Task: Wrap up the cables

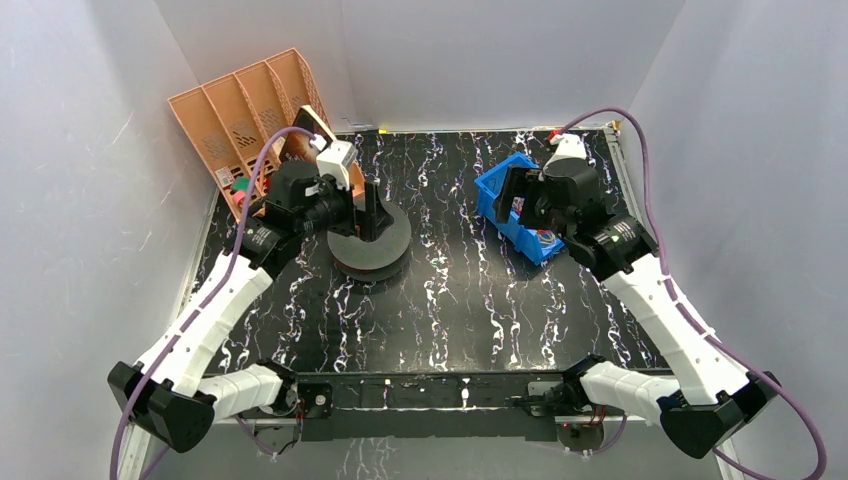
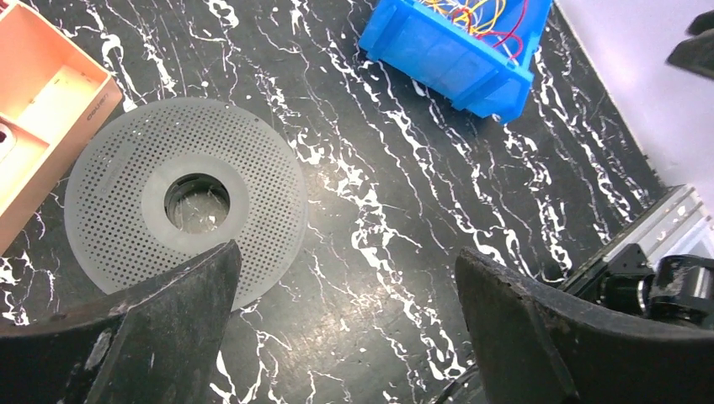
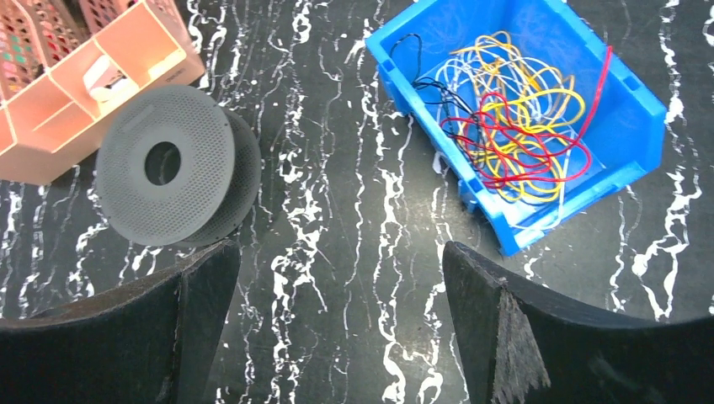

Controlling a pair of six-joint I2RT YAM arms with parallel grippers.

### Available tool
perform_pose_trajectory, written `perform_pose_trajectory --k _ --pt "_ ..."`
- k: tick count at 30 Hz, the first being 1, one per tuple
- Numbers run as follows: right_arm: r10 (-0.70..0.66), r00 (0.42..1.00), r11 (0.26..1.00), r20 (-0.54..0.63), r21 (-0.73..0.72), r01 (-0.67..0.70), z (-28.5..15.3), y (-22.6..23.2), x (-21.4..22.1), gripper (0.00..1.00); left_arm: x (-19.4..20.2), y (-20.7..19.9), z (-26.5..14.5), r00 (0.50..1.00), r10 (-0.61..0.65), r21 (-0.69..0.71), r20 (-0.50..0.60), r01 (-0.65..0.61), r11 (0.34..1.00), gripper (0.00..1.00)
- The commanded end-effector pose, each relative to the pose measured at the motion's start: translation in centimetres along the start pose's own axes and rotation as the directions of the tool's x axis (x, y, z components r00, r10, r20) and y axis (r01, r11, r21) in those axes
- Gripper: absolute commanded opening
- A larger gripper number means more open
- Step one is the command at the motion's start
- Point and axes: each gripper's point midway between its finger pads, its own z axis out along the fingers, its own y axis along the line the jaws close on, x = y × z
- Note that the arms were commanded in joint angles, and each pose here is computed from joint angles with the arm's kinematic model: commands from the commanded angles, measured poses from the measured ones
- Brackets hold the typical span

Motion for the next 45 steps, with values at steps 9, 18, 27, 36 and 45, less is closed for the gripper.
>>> perform_pose_trajectory --k 9,18,27,36,45 --pt "-0.16 0.987 0.975 -0.003 0.158 0.159 1.3 -3.1 -0.1 0.98 3.8 0.9 1.0 0.999 0.035 0.024 -0.01 -0.035 0.999 0.98" --pt "-0.264 0.963 0.937 -0.052 0.221 0.269 5.2 -4.5 1.1 0.98 4.8 2.8 0.8 0.999 0.04 -0.072 -0.02 -0.041 0.997 0.98" --pt "-0.283 0.942 0.945 -0.18 0.115 0.306 10.6 -5.2 3.6 0.95 5.2 3.7 0.8 0.999 0.035 -0.121 -0.036 -0.039 0.992 0.98" --pt "-0.244 0.918 0.953 -0.311 0.101 0.287 14.9 -7.7 6.4 0.88 5.0 3.7 0.5 0.999 0.037 -0.126 -0.029 -0.04 0.991 0.98" --pt "-0.221 0.905 0.966 -0.363 0.047 0.254 16.9 -6.9 7.6 0.59 4.7 3.7 0.0 0.999 0.04 -0.128 -0.013 -0.041 0.991 0.98"
